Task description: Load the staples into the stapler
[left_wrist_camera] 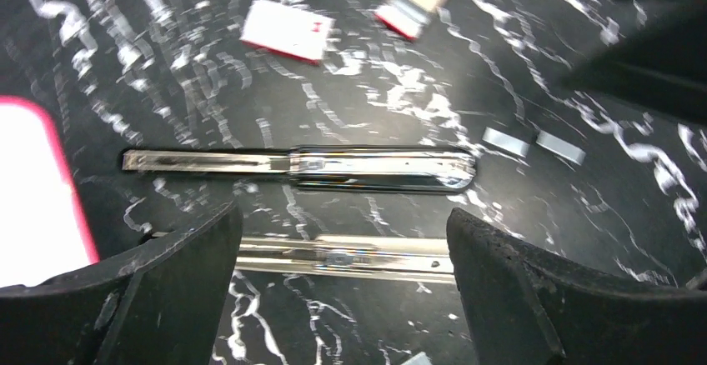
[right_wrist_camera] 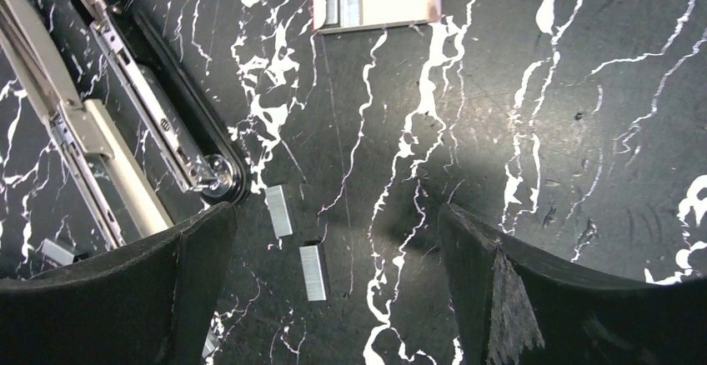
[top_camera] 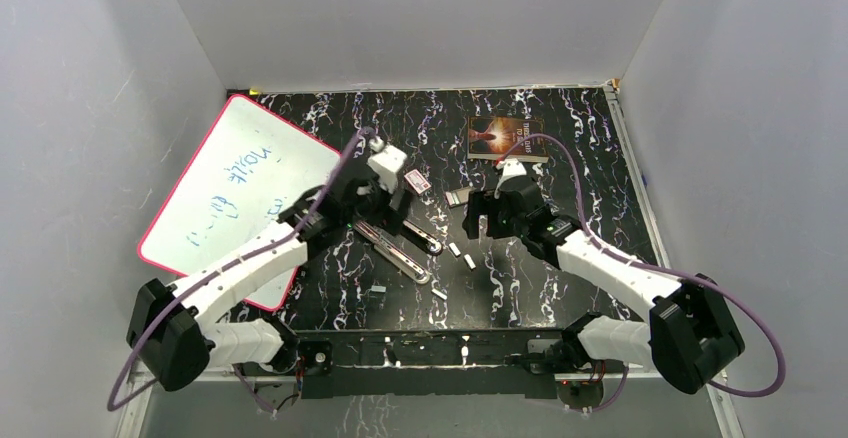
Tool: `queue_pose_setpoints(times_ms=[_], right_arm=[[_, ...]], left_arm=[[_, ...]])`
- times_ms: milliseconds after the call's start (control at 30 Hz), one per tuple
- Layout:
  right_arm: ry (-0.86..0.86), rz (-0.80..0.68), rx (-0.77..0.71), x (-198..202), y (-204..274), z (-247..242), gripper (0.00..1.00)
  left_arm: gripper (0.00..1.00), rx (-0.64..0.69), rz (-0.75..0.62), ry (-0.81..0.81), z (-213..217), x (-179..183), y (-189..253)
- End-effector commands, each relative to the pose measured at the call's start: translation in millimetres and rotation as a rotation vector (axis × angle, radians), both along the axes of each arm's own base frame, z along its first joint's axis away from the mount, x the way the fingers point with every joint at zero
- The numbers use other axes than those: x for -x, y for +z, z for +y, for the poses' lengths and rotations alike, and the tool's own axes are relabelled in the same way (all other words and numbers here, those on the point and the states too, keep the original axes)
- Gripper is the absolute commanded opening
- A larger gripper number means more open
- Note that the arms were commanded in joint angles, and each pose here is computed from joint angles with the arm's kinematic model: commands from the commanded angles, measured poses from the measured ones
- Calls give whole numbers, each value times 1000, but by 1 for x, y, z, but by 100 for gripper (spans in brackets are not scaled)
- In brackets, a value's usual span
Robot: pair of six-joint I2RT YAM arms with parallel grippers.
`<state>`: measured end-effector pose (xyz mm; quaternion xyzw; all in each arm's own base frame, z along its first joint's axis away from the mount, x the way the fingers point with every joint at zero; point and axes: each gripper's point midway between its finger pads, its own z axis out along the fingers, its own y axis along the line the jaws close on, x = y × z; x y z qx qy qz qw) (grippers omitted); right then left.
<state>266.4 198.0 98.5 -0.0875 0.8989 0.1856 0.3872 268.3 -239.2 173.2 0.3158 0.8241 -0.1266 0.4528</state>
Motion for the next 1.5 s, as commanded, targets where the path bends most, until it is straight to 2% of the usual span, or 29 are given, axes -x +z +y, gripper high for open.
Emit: queue_pose_setpoints(times_ms=[0, 167, 433, 533, 667, 767, 900, 1100, 1467], right_arm=[[79, -2, -35, 8, 7, 10, 98], [151, 5, 4, 23, -2, 20, 98], [305, -6, 99, 65, -16, 47, 92], [371, 7, 137, 83, -27, 58, 87], [643, 3, 102, 125, -38, 91, 75], [706, 36, 149, 139, -52, 99, 68], [709, 62, 197, 142, -61, 99, 60], [692, 85, 243, 142, -66, 96, 54], [666, 114, 346, 143, -70, 86, 51]], left_arm=[[92, 193, 91, 194, 41, -36, 21], [92, 221, 155, 270, 62, -51, 14], [93, 224, 238, 272, 55, -51, 6], [93, 241, 241, 263, 53, -50, 10], [95, 234, 206, 255, 55, -50, 14], [96, 238, 201, 251, 56, -48, 13], [96, 235, 213, 245, 57, -43, 9], [96, 232, 212, 244, 57, -44, 8], [96, 225, 217, 240, 57, -43, 4]])
